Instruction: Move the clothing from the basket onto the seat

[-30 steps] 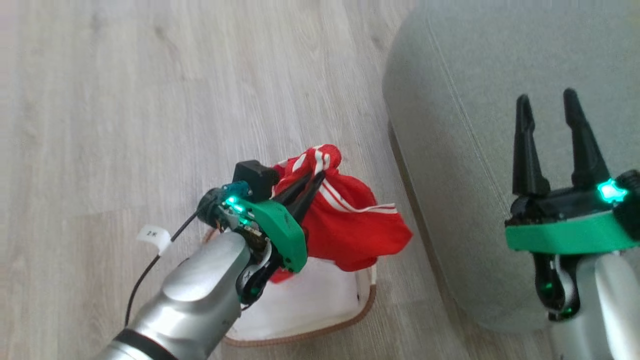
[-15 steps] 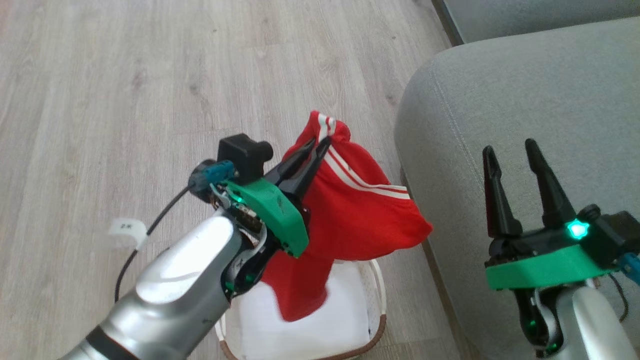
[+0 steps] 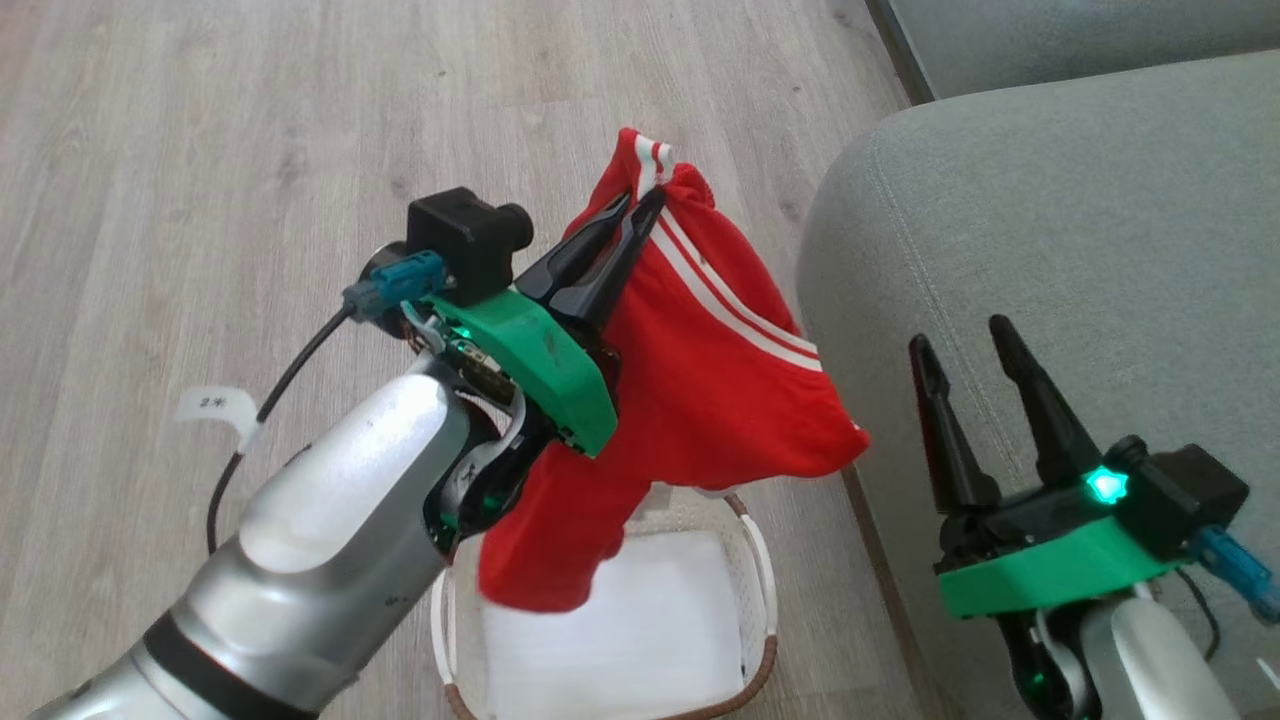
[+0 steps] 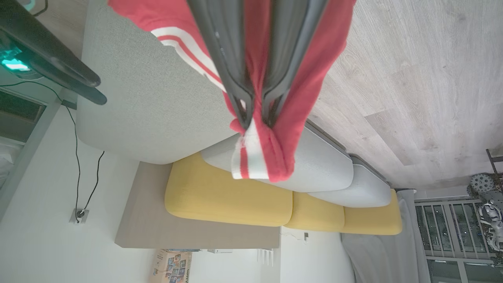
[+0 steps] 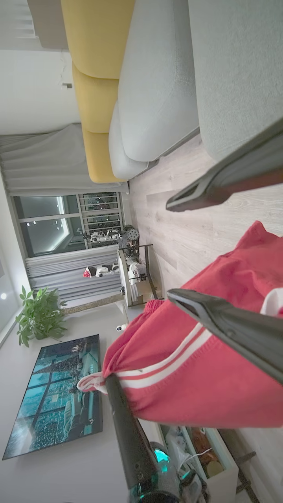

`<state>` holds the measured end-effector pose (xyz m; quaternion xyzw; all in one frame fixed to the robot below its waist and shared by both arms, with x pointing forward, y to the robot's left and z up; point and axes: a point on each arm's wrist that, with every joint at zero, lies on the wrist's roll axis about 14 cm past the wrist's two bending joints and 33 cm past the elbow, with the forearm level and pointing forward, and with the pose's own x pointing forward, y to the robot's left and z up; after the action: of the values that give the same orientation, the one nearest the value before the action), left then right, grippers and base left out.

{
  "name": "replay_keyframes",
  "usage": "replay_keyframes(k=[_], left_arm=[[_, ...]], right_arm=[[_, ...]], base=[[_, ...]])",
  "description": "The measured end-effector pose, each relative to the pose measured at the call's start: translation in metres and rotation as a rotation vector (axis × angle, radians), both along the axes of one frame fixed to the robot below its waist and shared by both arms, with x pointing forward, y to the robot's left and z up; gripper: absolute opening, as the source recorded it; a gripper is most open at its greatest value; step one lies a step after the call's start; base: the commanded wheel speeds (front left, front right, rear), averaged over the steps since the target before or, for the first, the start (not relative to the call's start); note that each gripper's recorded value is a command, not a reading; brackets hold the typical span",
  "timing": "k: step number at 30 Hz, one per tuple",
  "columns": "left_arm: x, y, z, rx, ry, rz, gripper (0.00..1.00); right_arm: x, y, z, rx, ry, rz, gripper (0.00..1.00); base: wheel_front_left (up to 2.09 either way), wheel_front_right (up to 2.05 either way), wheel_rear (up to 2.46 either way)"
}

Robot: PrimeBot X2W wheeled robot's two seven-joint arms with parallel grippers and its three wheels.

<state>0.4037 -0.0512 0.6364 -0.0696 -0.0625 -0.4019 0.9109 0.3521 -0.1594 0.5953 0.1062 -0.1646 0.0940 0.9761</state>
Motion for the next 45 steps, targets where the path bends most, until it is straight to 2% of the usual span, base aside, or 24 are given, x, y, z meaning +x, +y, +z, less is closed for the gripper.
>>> replay_keyframes(k=[4, 9, 19, 24, 35, 42, 43, 44, 45], left_arm=[[0.0, 0.0, 0.001, 0.0, 0.001, 0.0, 0.0], [0.002, -0.001, 0.006, -0.002, -0.012, -0.002, 0.0], [0.003, 0.0, 0.014, -0.011, -0.029, 0.001, 0.0], [0.0, 0.001, 0.013, -0.012, -0.024, 0.003, 0.0], [-0.005, 0.002, 0.012, -0.027, -0.006, 0.002, 0.0], [-0.009, 0.004, 0.015, -0.026, -0.008, 0.003, 0.0], [-0.009, 0.004, 0.015, -0.029, -0.005, 0.003, 0.0], [-0.009, 0.005, 0.015, -0.03, -0.004, 0.006, 0.0], [-0.01, 0.006, 0.015, -0.03, -0.003, 0.008, 0.0]], right_arm=[[-0.002, 0.011, 0.003, 0.042, -0.005, 0.043, 1.0], [-0.006, 0.033, -0.003, 0.035, 0.044, 0.145, 1.0], [-0.001, 0.067, -0.046, -0.046, 0.243, 0.295, 1.0], [0.015, 0.084, -0.043, -0.079, 0.25, 0.353, 1.0], [0.034, 0.135, -0.065, -0.135, 0.337, 0.499, 1.0], [0.044, 0.143, -0.073, -0.162, 0.341, 0.508, 1.0], [0.046, 0.143, -0.074, -0.159, 0.339, 0.505, 0.3], [0.047, 0.143, -0.073, -0.154, 0.335, 0.503, 0.0], [0.047, 0.144, -0.073, -0.155, 0.331, 0.501, 0.0]], base=[[0.0, 0.0, 0.0], [0.0, 0.0, 0.0], [0.0, 0.0, 0.0], [0.0, 0.0, 0.0], [0.0, 0.0, 0.0], [0.0, 0.0, 0.0], [0.0, 0.0, 0.0], [0.0, 0.0, 0.0], [0.0, 0.0, 0.0]])
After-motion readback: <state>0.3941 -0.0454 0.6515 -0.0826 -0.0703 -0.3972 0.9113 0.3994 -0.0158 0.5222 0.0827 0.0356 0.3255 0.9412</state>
